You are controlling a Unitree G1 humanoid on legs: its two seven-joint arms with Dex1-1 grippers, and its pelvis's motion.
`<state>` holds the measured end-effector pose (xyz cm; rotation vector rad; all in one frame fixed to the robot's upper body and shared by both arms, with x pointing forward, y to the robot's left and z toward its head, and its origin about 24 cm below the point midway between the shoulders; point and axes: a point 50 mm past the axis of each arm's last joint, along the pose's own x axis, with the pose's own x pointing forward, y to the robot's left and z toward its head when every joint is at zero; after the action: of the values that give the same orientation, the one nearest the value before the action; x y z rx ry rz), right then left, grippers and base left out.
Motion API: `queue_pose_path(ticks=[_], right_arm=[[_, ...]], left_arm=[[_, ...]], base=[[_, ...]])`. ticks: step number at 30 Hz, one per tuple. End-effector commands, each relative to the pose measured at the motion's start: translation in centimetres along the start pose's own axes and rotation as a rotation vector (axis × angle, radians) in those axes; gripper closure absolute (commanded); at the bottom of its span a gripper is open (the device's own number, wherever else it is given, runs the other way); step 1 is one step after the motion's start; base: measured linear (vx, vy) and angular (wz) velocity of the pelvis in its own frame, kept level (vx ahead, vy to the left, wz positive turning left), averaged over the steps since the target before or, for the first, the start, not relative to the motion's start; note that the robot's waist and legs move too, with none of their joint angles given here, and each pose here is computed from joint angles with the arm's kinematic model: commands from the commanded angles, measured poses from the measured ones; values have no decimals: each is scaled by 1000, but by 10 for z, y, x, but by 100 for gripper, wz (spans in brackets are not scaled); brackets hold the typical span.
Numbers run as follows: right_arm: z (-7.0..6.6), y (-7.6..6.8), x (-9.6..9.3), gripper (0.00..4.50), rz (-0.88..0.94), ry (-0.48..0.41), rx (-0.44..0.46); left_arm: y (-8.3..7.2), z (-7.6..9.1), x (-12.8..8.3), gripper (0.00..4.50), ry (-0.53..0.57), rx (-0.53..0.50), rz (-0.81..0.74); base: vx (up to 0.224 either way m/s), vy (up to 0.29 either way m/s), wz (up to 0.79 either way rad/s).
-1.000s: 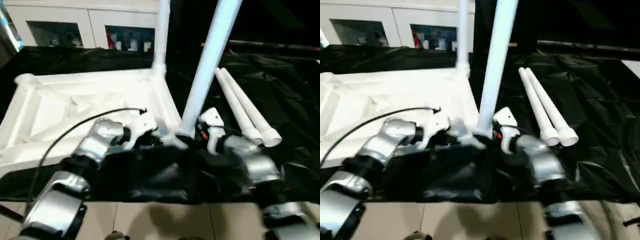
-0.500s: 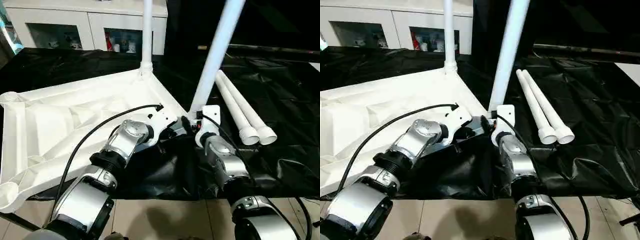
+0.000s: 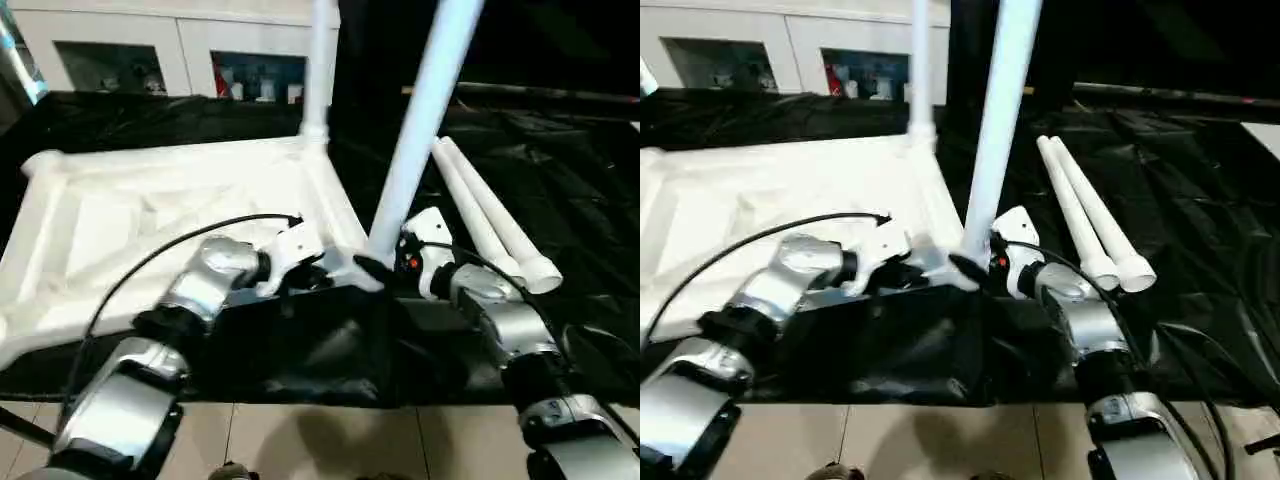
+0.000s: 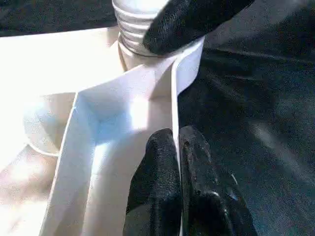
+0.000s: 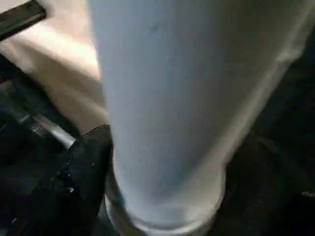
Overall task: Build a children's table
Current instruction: Rotate leg to tighten
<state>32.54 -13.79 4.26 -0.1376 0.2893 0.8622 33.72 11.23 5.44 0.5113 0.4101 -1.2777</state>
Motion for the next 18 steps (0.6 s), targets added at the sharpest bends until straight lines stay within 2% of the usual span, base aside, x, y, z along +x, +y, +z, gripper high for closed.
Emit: queue_pose_path(ticks=[1, 7, 9, 11, 14, 18], right_arm=[[3, -2, -10, 71, 80, 27, -56], [7, -5, -10, 71, 95, 34, -51], [8, -5, -9, 105, 98, 23, -41], [9, -4, -8, 105, 103, 15, -34], [9, -1, -8, 147, 128, 14, -32], [4, 5, -7, 166, 142, 0, 5]], left_arm=[[-12, -3, 3, 450, -25, 17, -109], [-12, -4, 0, 450, -34, 19, -117], [-12, -4, 0, 450, -39, 17, -115], [-12, -4, 0, 450, -44, 15, -113], [-13, -4, 0, 450, -47, 12, -116], [-14, -7, 0, 450, -37, -7, -105]], base=[[0, 0, 0], [0, 0, 0], [0, 0, 0], [0, 0, 0], [0, 0, 0], [0, 0, 0]])
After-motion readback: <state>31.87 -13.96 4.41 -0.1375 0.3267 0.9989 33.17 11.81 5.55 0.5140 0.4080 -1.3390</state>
